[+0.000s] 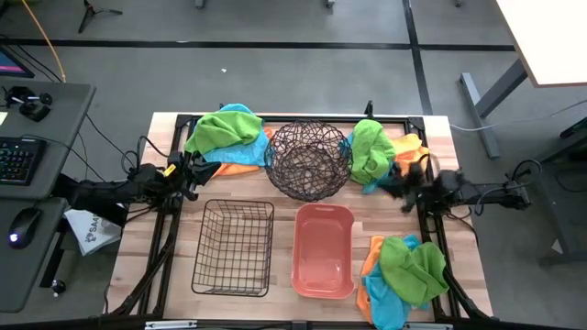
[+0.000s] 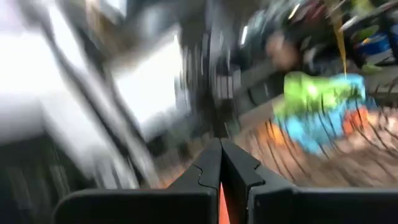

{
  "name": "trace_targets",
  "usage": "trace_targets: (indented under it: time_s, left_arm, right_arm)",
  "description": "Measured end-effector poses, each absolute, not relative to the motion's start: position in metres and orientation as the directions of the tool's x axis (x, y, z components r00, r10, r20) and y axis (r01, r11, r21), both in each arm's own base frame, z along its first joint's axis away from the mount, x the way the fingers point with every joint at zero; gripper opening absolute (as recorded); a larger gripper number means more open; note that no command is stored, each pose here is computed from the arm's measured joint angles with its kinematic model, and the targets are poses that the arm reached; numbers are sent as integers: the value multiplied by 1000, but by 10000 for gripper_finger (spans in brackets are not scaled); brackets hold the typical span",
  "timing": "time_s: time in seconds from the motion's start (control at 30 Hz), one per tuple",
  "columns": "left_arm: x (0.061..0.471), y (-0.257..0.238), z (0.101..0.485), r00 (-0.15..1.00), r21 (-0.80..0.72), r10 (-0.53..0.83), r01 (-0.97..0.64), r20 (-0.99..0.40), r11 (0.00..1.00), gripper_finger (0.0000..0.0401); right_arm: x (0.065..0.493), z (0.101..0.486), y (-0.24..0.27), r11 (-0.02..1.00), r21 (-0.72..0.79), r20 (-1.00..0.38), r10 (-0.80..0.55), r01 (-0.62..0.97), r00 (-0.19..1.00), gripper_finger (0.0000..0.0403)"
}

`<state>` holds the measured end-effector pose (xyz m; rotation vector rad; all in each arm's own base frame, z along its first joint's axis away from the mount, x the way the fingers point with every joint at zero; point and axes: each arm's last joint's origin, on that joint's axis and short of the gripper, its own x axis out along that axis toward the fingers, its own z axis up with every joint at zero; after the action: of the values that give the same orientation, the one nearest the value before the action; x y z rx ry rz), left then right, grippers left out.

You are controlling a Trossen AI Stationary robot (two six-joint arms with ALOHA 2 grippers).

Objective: Sort microfiber towel by color & place in baskets
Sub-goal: Put the top right green microfiber towel into the black woven basket

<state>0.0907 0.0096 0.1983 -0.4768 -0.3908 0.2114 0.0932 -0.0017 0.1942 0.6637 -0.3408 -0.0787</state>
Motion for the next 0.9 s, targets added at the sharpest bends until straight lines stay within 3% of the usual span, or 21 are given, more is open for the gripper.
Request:
trace_targets:
  time_s: [0.1, 0.17, 0.33, 0.43, 0.57, 0.63, 0.7, 0.8, 0.9]
  left_arm:
    - [91, 10, 198, 905, -484, 287, -107, 315, 869, 0]
    - [91, 10, 198, 905, -484, 287, -107, 315, 869, 0]
    - [91, 10, 198, 905, -484, 287, -107, 315, 869, 0]
    - [91, 10, 198, 905, -484, 287, -107, 315, 869, 0]
    - [91, 10, 198, 905, -484, 287, -107, 315, 869, 0]
    - [91, 10, 198, 905, -484, 287, -107, 315, 869, 0]
    - [91, 10, 198, 905, -484, 287, -107, 315, 869, 0]
    - [91, 10, 198, 905, -484, 287, -107, 315, 869, 0]
    - [91, 10, 198, 905, -484, 287, -107, 315, 868, 0]
  right_arm:
    - [86, 207, -9, 542, 830, 392, -408, -127, 824, 0]
    - [83, 212, -11, 477, 863, 417, -488, -166, 767, 0]
    - [82, 244, -12, 499, 836, 497, -510, -229, 702, 0]
    - [93, 277, -14, 573, 818, 445, -582, -45, 681, 0]
    - [124, 315, -24, 580, 756, 266, -695, 303, 668, 2]
    - [136, 329, -35, 539, 686, 97, -732, 488, 674, 11]
    - [144, 336, -51, 445, 610, -136, -756, 655, 640, 30]
    - [145, 330, -77, 264, 473, -486, -717, 840, 499, 77]
    - [149, 314, -104, 168, 356, -687, -620, 919, 379, 134]
